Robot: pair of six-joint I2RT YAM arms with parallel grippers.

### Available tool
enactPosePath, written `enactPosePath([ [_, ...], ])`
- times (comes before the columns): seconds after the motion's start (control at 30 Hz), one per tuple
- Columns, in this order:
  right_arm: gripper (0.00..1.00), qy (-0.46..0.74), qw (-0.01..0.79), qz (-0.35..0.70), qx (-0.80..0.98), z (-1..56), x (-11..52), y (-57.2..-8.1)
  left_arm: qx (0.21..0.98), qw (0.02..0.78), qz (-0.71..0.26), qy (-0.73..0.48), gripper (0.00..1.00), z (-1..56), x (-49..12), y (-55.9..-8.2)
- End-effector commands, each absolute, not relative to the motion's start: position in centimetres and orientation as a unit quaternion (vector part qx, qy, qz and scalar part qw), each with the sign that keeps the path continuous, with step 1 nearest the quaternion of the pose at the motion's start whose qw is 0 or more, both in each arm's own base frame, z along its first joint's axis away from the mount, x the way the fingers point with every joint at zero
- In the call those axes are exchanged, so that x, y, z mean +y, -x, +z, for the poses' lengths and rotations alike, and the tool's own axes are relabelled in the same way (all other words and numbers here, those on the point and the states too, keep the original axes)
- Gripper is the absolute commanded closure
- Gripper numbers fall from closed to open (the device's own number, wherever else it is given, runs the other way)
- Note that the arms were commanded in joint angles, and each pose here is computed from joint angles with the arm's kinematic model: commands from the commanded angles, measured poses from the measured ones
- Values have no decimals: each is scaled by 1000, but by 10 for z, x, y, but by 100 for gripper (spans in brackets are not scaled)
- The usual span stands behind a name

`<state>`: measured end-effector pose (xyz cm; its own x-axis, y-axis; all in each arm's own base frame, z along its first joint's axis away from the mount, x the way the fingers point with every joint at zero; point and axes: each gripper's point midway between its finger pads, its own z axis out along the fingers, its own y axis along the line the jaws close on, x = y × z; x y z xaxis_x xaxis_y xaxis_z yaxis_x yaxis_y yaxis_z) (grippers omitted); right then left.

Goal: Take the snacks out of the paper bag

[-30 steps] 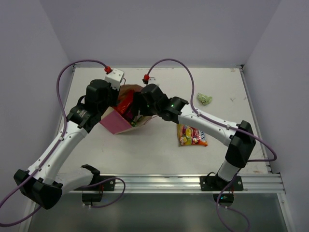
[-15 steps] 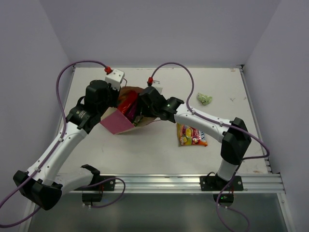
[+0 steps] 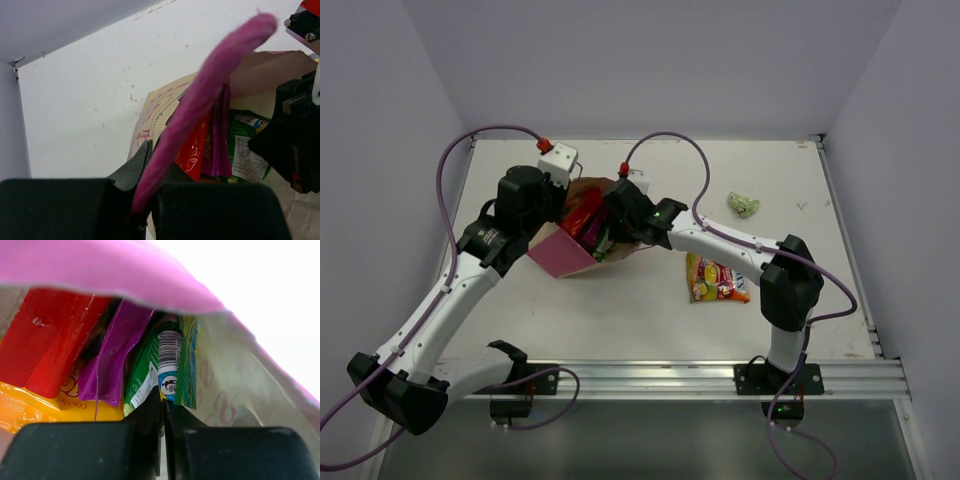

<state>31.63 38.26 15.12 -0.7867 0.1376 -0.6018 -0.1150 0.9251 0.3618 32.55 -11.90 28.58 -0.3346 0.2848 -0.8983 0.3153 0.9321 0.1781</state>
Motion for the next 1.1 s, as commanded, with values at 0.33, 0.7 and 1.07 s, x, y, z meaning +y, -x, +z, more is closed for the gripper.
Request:
enactPosePath([
  [0.33, 100, 51, 468, 326, 820, 337, 376, -311, 783, 602, -5, -156, 100, 327, -112, -332],
  [0.7, 100, 48, 584, 406, 701, 473, 292, -287, 785, 600, 6, -154, 100, 324, -109, -333],
  [1.07, 100, -51, 602, 315, 732, 415, 188, -381, 786, 597, 2, -159, 100, 321, -111, -333],
])
